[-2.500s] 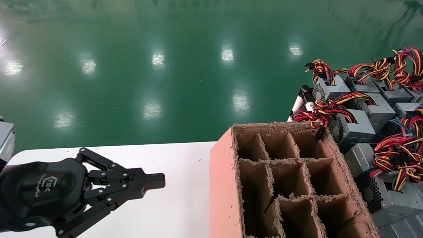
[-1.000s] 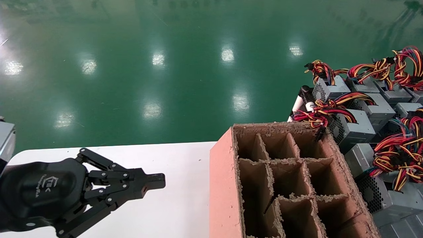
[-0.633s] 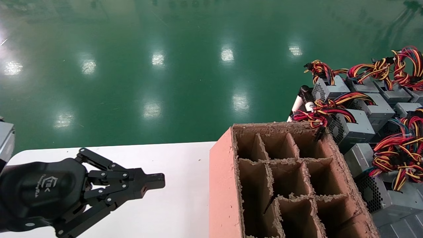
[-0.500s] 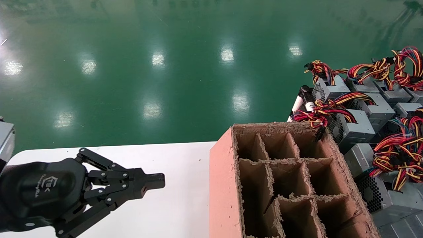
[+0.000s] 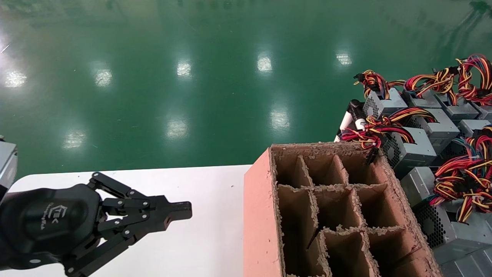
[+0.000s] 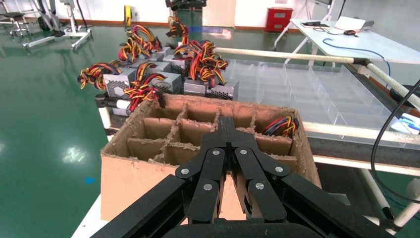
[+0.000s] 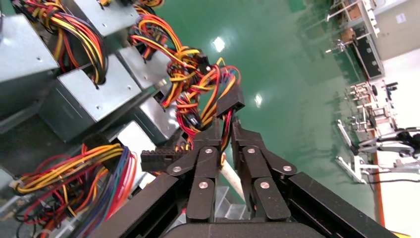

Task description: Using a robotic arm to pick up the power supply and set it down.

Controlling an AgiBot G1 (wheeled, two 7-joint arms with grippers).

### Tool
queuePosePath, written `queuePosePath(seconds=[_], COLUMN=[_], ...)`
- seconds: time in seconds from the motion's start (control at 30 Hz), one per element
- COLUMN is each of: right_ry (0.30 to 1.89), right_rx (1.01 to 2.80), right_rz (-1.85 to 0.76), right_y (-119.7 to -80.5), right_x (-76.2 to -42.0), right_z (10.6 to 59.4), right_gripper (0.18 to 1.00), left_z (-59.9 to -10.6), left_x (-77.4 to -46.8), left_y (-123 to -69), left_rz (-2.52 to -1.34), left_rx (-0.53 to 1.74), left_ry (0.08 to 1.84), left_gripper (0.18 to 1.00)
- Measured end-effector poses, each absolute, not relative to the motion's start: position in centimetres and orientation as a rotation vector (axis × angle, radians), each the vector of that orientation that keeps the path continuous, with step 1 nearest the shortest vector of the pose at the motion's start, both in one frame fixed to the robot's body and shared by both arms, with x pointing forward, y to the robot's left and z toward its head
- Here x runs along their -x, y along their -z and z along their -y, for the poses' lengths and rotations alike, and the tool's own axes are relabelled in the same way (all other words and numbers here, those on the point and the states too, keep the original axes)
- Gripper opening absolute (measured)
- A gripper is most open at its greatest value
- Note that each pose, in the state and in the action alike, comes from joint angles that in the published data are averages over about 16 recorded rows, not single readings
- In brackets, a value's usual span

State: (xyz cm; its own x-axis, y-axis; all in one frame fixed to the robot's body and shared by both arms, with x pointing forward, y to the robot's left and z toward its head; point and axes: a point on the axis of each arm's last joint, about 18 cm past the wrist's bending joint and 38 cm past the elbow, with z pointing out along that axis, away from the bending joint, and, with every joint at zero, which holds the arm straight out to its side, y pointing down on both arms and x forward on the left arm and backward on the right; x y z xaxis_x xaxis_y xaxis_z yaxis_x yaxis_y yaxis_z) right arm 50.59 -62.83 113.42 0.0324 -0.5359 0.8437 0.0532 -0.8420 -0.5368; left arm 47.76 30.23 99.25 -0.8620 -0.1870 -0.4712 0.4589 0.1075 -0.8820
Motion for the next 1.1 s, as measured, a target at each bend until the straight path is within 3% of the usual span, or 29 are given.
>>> queuePosePath(seconds=[0.27,0.47,1.1], right_ry=[1.854,1.852,1.709], right_rx=[1.894,1.903,1.845], right_rz=[-0.428,-0.365,-0.148], right_y=[-114.8,-115.9,-115.7], right_x=[-50.8,-50.6,-54.0], right_z=[61.5,60.3,53.5], right_gripper=[0.278,0.371,0.797], left_z=[-30.2,-30.2,-30.2], left_x=[-47.8,-47.8,-47.8], left_y=[-99.2,-99.2,-99.2], left_rz=[-1.92,-1.919,-1.919], left_rx=[-0.264,-0.264,-0.264], left_ry=[1.805,1.805,1.805], left_gripper=[0.191,0.191,0.191])
